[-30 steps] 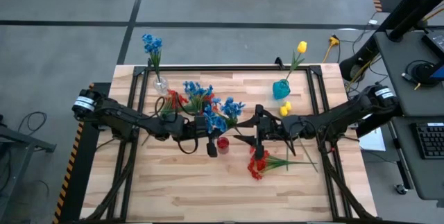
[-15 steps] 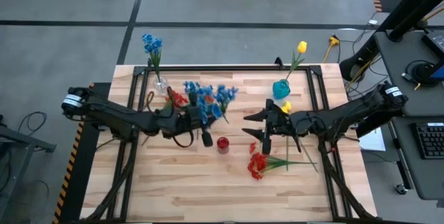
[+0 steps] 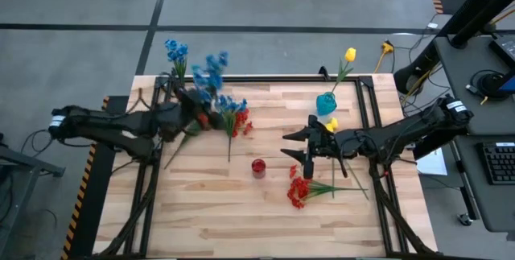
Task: Sort flowers into vase by color
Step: Put the right blue flowers into the transparent vase
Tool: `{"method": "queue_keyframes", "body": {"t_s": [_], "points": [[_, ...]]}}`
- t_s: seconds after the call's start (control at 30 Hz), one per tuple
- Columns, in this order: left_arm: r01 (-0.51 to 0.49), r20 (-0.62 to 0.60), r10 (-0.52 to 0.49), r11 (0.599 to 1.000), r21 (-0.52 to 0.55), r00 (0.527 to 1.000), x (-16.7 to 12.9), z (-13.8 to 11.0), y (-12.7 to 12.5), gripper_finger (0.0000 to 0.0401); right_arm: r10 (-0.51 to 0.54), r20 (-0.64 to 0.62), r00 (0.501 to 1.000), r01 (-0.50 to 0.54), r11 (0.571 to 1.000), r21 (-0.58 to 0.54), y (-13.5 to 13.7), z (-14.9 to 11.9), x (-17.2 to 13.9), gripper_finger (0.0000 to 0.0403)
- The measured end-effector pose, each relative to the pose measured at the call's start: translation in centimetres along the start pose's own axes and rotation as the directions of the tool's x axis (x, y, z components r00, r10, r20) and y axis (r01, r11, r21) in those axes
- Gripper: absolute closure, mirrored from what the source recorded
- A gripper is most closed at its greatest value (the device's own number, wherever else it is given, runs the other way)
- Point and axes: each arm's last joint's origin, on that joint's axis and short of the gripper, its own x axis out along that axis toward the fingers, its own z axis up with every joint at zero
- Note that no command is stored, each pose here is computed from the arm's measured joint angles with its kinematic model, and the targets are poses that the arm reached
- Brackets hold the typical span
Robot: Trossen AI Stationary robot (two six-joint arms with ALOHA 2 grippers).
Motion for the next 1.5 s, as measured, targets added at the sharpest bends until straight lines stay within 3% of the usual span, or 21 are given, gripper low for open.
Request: {"method": "queue_keyframes", "body": {"t_s": [0.17,0.4,0.67,0.8,1.1,1.3,1.5], "points": [[-0.175,-0.028,0.174,0.982,-0.073,0.984,0.3,-2.5,3.5,0.0386,-0.001,-0.009,1.000,0.001,1.000,-0.005,0.1,-0.2,0.2,0.0206],[-0.289,-0.065,0.284,0.951,-0.108,0.957,0.5,-6.3,5.6,0.0386,-0.004,-0.029,1.000,0.003,1.000,-0.016,0.2,-0.7,0.6,0.0206],[-0.404,-0.060,0.400,0.910,-0.091,0.914,0.0,-6.5,6.6,0.0386,-0.024,-0.048,0.999,0.023,1.000,-0.017,0.2,-1.3,1.1,0.0206],[-0.506,-0.071,0.503,0.862,-0.028,0.861,-0.1,-6.6,7.0,0.0386,-0.043,-0.050,0.998,0.042,0.999,-0.017,-0.2,-1.3,1.3,0.0206],[-0.562,-0.091,0.558,0.826,-0.033,0.825,0.6,-7.2,7.7,0.0386,-0.052,-0.053,0.997,0.051,0.999,-0.018,-0.4,-1.4,1.4,0.0206],[-0.541,-0.109,0.532,0.837,-0.078,0.840,1.5,-7.8,8.3,0.0386,-0.051,-0.053,0.997,0.050,0.999,-0.017,-0.4,-1.4,1.4,0.0206],[-0.568,-0.126,0.559,0.820,-0.062,0.820,2.1,-8.2,8.5,0.0386,-0.050,-0.054,0.997,0.049,0.999,-0.018,-0.4,-1.4,1.4,0.0206]]}}
